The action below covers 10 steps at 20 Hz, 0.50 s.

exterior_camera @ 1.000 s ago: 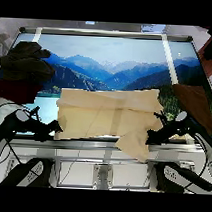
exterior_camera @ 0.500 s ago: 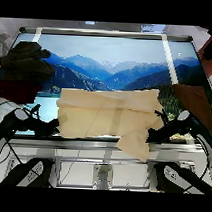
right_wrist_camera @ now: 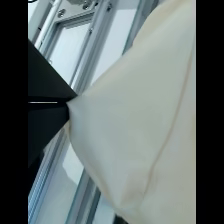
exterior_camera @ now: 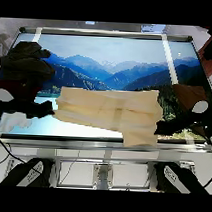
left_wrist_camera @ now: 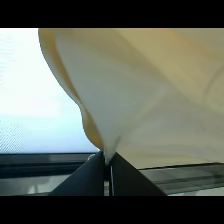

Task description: Fold the shirts.

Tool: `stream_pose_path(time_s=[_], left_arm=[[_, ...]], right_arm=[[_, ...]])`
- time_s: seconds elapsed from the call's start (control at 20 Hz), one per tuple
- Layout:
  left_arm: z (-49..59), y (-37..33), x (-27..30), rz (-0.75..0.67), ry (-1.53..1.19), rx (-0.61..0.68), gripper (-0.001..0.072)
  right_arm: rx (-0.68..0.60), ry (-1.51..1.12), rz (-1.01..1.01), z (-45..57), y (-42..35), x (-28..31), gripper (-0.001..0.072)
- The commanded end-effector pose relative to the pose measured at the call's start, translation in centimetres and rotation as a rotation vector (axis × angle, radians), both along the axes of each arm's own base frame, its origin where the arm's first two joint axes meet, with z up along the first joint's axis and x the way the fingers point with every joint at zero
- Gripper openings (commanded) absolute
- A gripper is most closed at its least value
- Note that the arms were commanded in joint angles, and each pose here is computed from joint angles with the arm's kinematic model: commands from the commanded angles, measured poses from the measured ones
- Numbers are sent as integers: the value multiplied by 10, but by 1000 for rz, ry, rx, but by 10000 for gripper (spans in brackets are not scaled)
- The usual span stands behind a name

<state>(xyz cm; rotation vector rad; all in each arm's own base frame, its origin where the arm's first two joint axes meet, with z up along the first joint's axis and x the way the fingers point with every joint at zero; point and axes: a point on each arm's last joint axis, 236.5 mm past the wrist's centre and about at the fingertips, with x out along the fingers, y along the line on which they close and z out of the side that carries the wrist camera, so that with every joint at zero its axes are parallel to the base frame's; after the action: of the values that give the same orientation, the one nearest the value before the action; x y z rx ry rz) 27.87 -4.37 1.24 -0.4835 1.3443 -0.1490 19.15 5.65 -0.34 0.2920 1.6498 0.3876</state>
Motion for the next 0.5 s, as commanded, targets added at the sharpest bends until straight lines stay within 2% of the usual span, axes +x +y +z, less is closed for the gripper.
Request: stream_pose_path(time_s=[0.0,0.2,0.45], left_arm=[[42,5,38,22,-164,13,12],[59,6,79,104,-310,-25,11],[44,6,145,143,-374,-12,11]], right_arm=[[-42,-141,-35,26,-9,34,32],[-53,-411,-175,61,-17,111,30],[15,-499,-263,66,-17,187,30]])
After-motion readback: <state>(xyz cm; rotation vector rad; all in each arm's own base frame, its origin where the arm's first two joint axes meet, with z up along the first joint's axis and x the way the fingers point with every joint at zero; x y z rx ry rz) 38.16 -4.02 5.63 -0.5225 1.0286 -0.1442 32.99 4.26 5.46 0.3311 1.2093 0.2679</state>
